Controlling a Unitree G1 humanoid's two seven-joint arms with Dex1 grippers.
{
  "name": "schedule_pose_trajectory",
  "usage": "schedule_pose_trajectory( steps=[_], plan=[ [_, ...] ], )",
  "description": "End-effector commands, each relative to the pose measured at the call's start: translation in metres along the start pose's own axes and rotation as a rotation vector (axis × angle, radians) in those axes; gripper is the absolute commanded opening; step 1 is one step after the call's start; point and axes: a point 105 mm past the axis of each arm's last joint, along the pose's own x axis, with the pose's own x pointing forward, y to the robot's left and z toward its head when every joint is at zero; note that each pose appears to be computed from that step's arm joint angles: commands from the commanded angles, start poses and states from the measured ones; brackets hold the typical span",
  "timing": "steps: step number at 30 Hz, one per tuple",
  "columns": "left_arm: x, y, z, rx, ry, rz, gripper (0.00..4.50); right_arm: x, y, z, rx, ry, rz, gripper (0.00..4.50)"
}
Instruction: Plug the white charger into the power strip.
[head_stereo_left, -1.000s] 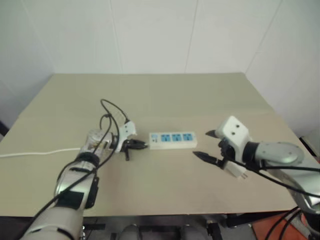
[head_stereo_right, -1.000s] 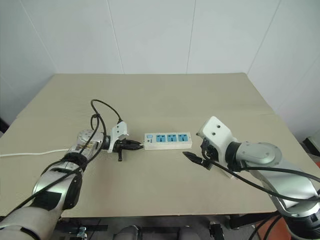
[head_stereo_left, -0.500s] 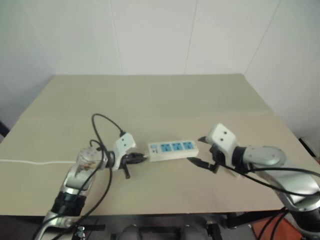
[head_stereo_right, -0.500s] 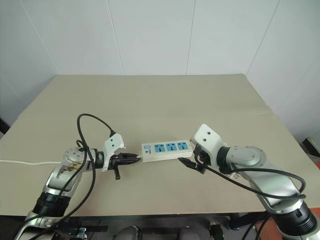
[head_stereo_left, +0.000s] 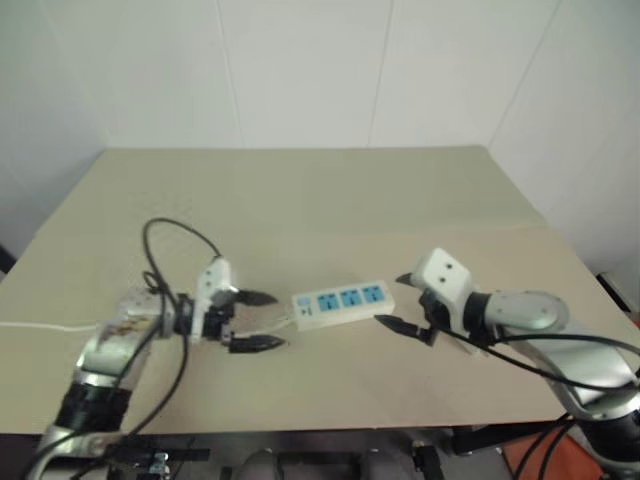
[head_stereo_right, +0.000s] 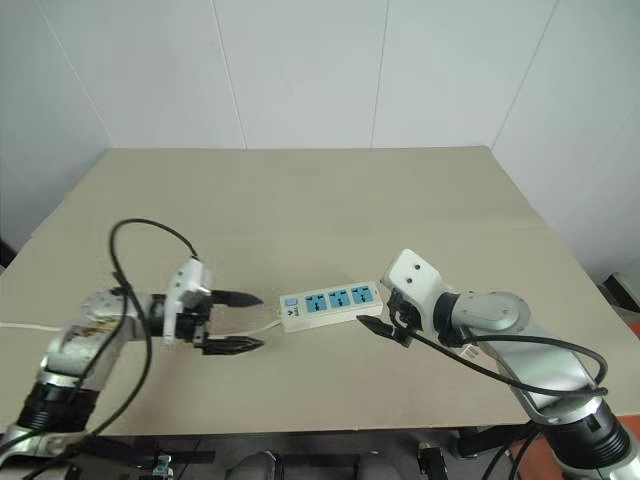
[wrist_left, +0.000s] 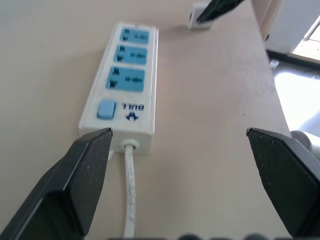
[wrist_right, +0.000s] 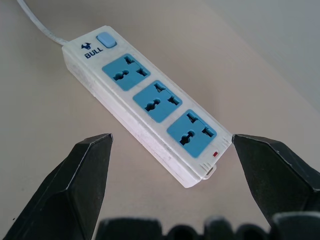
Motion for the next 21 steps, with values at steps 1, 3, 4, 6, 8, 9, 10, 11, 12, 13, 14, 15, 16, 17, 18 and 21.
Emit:
schedule_pose_trajectory(
  steps=[1,3,4,6,8,9,10,11,12,13,14,15,16,17,18,21],
  plan=[
    [-0.01,0.026,0.018,0.158,-0.13,0.127,4.47,-0.009,-0.008,0.015,-0.049,-0.049,-0.052,4.5],
    [-0.01,0.033,0.019,0.182,-0.211,0.138,4.47,-0.01,-0.01,0.016,-0.054,-0.052,-0.061,4.5],
    [-0.009,0.034,0.018,0.194,-0.238,0.127,4.47,-0.01,-0.01,0.016,-0.055,-0.052,-0.064,4.5],
    [-0.001,0.041,0.017,0.193,-0.309,0.107,4.47,-0.01,-0.012,0.016,-0.061,-0.049,-0.073,4.5],
    [0.012,0.048,0.013,0.195,-0.347,0.097,4.47,-0.01,-0.013,0.016,-0.065,-0.049,-0.078,4.5],
    [0.017,0.05,0.009,0.208,-0.345,0.09,4.47,-0.01,-0.013,0.017,-0.066,-0.052,-0.079,4.5],
    [0.022,0.051,0.004,0.21,-0.335,0.077,4.47,-0.01,-0.013,0.018,-0.066,-0.054,-0.08,4.5],
    [0.026,0.052,0.0,0.196,-0.34,0.065,4.47,-0.01,-0.012,0.019,-0.067,-0.056,-0.082,4.5],
    [0.029,0.052,-0.002,0.184,-0.354,0.057,4.47,-0.011,-0.012,0.019,-0.068,-0.055,-0.087,4.5],
    [0.032,0.052,-0.005,0.174,-0.364,0.049,4.47,-0.011,-0.012,0.018,-0.068,-0.052,-0.091,4.5],
    [0.034,0.051,-0.008,0.168,-0.357,0.033,4.47,-0.012,-0.012,0.017,-0.067,-0.048,-0.096,4.5],
    [0.037,0.049,-0.012,0.167,-0.338,0.006,4.47,-0.013,-0.013,0.016,-0.063,-0.042,-0.101,4.5],
    [0.04,0.047,-0.014,0.171,-0.333,-0.011,4.47,-0.015,-0.013,0.014,-0.063,-0.035,-0.107,4.5],
    [0.044,0.046,-0.015,0.171,-0.347,-0.015,4.47,-0.016,-0.013,0.013,-0.063,-0.03,-0.112,4.5],
    [0.048,0.045,-0.016,0.175,-0.36,-0.008,4.47,-0.017,-0.013,0.012,-0.061,-0.029,-0.117,4.5],
    [0.055,0.044,-0.024,0.187,-0.337,0.003,4.47,-0.019,-0.013,0.013,-0.058,-0.03,-0.127,4.5]
  ],
)
